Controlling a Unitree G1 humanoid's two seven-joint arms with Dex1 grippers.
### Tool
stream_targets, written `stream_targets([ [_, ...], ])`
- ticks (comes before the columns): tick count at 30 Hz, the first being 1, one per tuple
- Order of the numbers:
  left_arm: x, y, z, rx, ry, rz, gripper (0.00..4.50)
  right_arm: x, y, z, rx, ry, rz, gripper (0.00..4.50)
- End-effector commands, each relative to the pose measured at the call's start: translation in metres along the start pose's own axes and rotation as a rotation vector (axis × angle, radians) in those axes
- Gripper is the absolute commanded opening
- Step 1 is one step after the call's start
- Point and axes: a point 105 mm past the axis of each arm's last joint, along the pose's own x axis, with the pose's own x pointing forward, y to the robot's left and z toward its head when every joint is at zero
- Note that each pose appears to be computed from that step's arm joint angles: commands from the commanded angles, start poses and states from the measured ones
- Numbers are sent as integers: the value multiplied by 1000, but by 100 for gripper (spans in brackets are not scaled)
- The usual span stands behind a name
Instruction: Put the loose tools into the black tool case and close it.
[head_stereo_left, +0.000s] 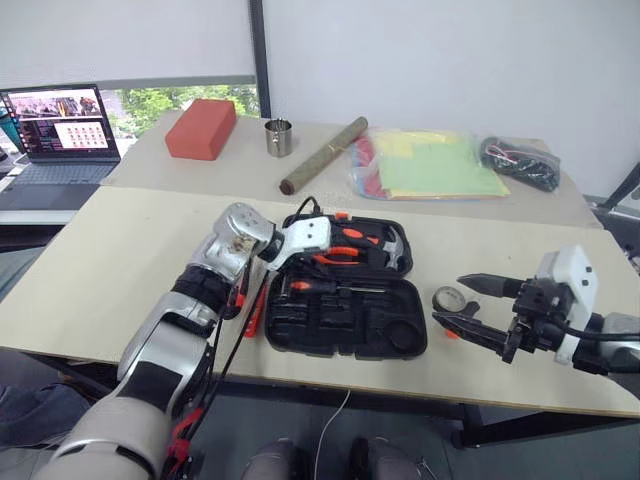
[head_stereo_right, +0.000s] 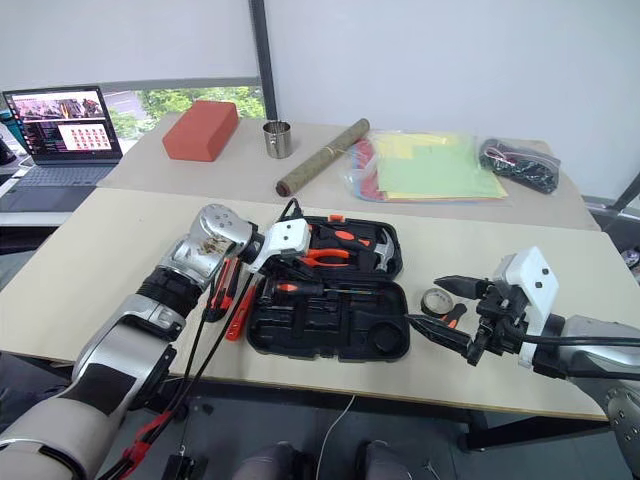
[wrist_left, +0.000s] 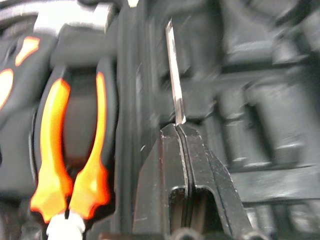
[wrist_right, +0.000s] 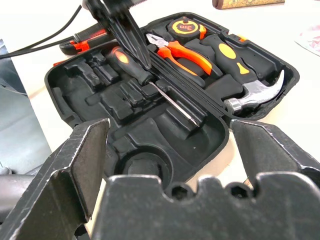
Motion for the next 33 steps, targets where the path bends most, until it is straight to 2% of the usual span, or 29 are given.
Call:
stream_targets([
  [1,-46,11,55,-29,-287,76,6,-15,-16,0,2,6,-187,450],
  [3,-66,3,63,-56,-376,80,6,-23,-22,-6,48,8,-294,450],
  [4,-71,-3,62,-59,-390,72,55,-27,-22,-10,74,14,-334,450],
  [8,-84,-42,50,-127,-381,-79,183,-28,-15,-37,203,48,-497,450],
  [9,-85,-50,49,-142,-385,-113,230,-26,-14,-42,232,49,-535,450],
  [15,-79,-63,52,-129,-374,-161,430,-8,-25,-57,333,48,-694,450],
  [16,-78,-63,51,-123,-368,-159,446,-3,-25,-58,339,53,-697,450],
  [25,-68,-56,49,-88,-334,-121,446,27,-34,-86,391,158,-745,450],
  [30,-66,-55,49,-78,-323,-115,446,30,-39,-101,436,207,-828,450],
  [33,-68,-56,48,-78,-319,-108,450,28,-33,-108,468,226,-885,370],
])
